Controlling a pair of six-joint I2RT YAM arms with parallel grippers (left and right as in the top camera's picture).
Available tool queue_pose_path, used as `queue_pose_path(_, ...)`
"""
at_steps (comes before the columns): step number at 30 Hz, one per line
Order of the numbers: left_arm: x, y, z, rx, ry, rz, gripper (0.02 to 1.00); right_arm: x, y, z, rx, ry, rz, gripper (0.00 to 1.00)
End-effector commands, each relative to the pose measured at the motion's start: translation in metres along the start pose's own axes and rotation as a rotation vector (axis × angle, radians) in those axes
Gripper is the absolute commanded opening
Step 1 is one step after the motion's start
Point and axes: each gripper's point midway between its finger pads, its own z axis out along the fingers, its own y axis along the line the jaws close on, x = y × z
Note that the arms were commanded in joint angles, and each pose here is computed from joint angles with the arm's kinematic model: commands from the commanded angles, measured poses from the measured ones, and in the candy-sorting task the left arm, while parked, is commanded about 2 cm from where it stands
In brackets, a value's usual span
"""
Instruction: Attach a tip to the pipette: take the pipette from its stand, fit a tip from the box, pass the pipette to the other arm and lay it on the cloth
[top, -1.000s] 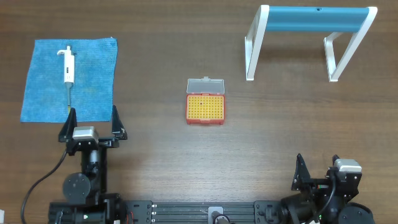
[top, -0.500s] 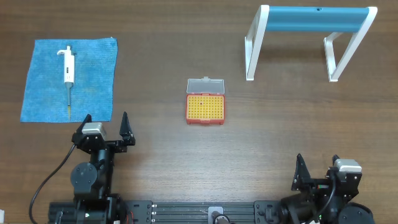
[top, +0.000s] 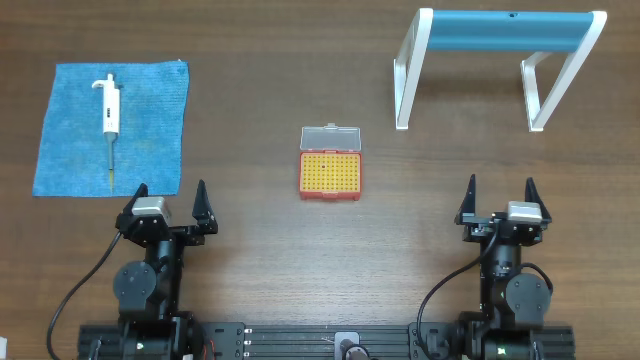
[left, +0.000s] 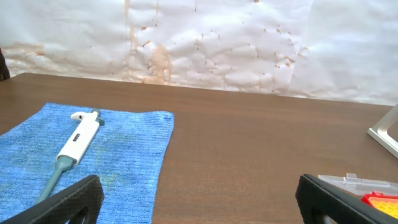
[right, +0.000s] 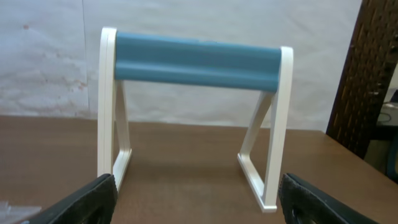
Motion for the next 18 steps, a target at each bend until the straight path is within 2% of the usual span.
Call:
queue_pose_path(1, 0.001, -0.002, 0.0, 0.011, 0.003, -0.008, 0.998, 0.018, 0.006, 0.002, -0.023, 0.014, -0.018, 0.842)
queue_pose_path(4, 0.001, -0.002, 0.0, 0.011, 0.003, -0.008, 0.998, 0.046, 0.014, 0.0, -0.064, 0.126, -0.007, 0.842)
queue_pose_path(18, 0.001, -0.002, 0.0, 0.011, 0.003, -0.008, 0.998, 0.046, 0.015, 0.0, -0.071, 0.126, -0.001, 0.842)
